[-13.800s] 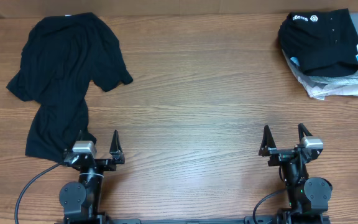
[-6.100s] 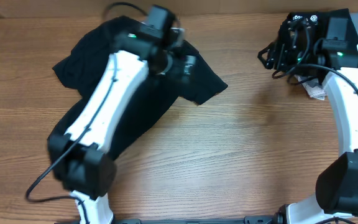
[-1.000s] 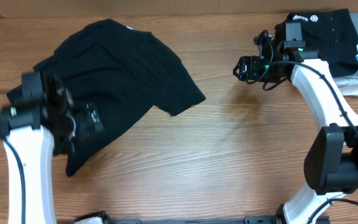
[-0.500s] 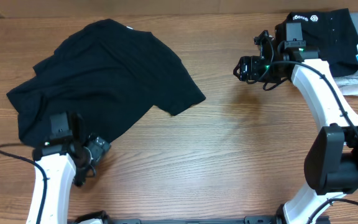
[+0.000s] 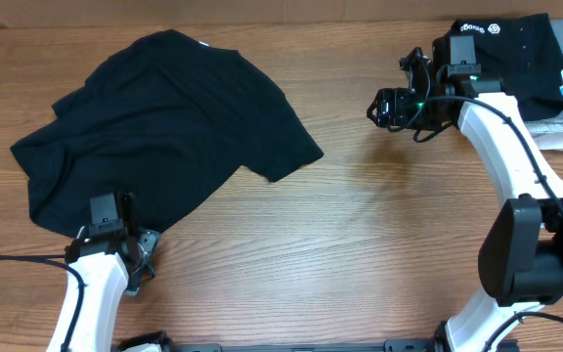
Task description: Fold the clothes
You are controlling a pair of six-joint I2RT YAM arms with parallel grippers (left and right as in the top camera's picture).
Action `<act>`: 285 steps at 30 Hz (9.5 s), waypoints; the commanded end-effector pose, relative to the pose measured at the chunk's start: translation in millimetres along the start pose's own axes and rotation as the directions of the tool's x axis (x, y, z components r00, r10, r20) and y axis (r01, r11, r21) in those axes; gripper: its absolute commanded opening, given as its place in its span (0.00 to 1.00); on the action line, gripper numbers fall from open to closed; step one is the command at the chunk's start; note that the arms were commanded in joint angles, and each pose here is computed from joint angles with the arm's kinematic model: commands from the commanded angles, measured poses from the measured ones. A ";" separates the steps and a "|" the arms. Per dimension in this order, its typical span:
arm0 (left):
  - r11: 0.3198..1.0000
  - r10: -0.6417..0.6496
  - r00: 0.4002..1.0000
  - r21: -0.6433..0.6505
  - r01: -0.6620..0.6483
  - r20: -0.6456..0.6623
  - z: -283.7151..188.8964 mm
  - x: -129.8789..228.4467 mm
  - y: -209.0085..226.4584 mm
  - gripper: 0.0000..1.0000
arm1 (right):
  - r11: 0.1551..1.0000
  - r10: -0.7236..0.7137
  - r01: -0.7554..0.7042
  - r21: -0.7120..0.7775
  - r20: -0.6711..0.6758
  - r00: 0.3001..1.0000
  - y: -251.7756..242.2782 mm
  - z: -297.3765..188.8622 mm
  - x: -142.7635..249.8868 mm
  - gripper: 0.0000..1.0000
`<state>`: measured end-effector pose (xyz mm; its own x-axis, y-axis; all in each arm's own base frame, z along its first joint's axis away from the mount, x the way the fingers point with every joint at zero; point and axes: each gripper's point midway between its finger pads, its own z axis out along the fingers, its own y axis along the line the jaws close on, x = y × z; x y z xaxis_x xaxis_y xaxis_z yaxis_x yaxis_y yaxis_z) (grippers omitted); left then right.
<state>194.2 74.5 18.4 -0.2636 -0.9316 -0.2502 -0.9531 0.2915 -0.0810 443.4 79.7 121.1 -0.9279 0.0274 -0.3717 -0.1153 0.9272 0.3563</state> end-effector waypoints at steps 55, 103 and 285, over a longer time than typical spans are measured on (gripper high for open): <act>-0.129 0.976 -0.148 -0.122 -0.984 0.158 -51.6 -63.9 -99.3 0.76 | 1.000 -0.021 0.021 0.004 0.054 0.998 2.2 -8.4 -15.8 0.87; 0.375 0.911 0.410 0.506 -0.777 -0.046 3.5 39.0 -123.5 0.04 | 0.991 -0.132 0.135 0.011 -0.153 0.979 63.7 78.6 37.2 0.73; 0.223 0.880 0.187 0.031 -0.974 -0.436 -52.2 176.7 -1.3 0.50 | 0.994 0.070 -0.062 0.094 -0.076 0.995 -17.8 -31.7 -55.0 0.14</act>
<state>140.8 -123.5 29.6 -0.9351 0.0774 0.3458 0.1046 0.9927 0.0608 480.1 51.2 150.8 -0.9677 0.0608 -0.2445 -0.0129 0.9572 0.2891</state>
